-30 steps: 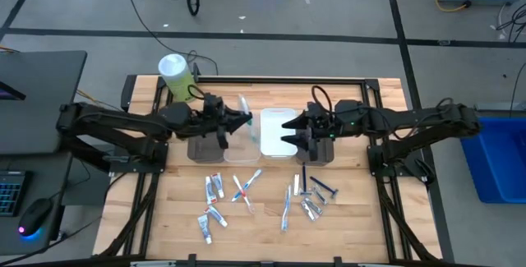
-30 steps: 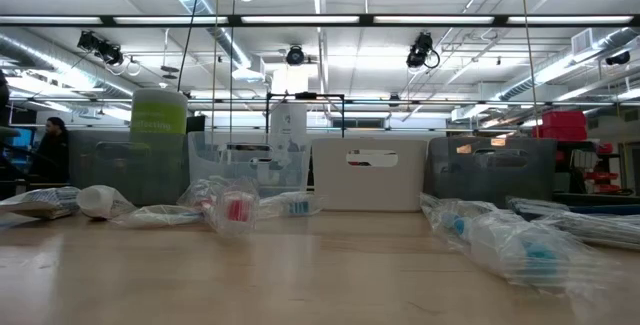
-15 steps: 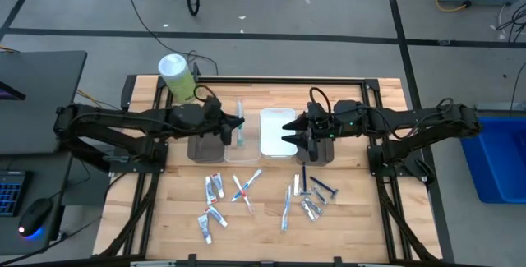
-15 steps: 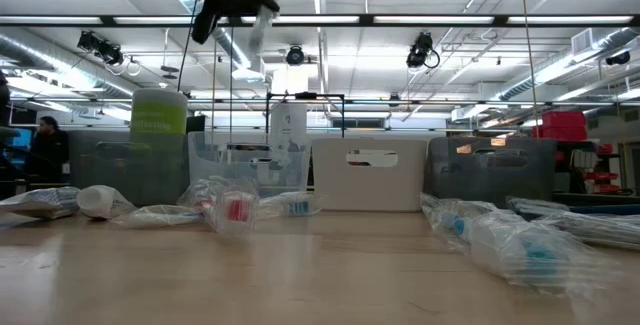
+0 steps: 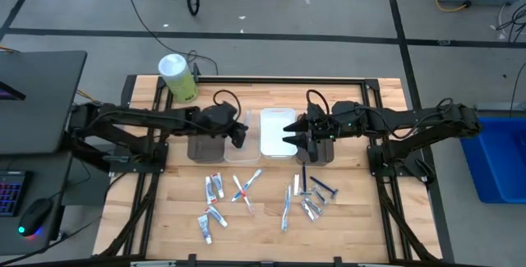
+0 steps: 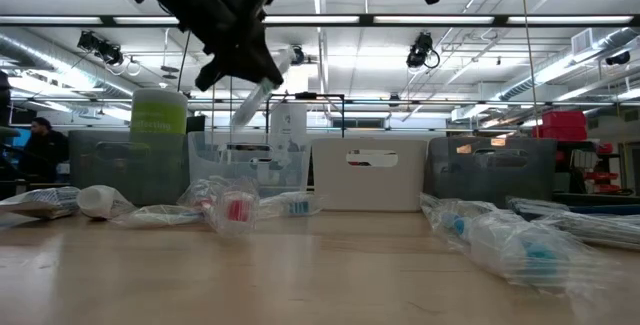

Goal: Pick & Place Travel size toiletries
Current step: Put the green toothbrush into the transparent bin

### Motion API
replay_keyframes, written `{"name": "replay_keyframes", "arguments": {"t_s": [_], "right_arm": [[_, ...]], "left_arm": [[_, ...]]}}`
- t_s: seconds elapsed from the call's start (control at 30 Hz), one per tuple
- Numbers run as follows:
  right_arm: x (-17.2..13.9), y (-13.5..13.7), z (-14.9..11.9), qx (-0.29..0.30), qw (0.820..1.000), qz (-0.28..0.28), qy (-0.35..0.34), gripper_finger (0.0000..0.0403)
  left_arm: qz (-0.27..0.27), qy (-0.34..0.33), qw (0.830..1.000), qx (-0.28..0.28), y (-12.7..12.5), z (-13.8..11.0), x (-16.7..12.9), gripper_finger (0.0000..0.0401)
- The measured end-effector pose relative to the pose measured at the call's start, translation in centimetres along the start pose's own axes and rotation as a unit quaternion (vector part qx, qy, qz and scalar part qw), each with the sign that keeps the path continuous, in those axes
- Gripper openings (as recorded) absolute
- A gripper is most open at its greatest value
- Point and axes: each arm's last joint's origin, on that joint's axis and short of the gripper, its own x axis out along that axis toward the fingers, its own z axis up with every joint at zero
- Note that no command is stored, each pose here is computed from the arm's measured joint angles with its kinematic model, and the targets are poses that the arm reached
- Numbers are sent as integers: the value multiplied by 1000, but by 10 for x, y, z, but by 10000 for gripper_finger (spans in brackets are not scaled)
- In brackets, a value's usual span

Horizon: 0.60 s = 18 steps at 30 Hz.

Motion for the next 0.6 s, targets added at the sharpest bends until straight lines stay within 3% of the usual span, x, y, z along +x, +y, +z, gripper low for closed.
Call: {"name": "replay_keyframes", "arguments": {"t_s": [0.37,0.6], "right_arm": [[0,0,0,0,1000,0,0,194],[0,0,0,0,1000,-4,-1,206]], "left_arm": [[10,25,1000,-4,3,-6,13,77],[10,26,1000,-5,3,-6,12,137]]}}
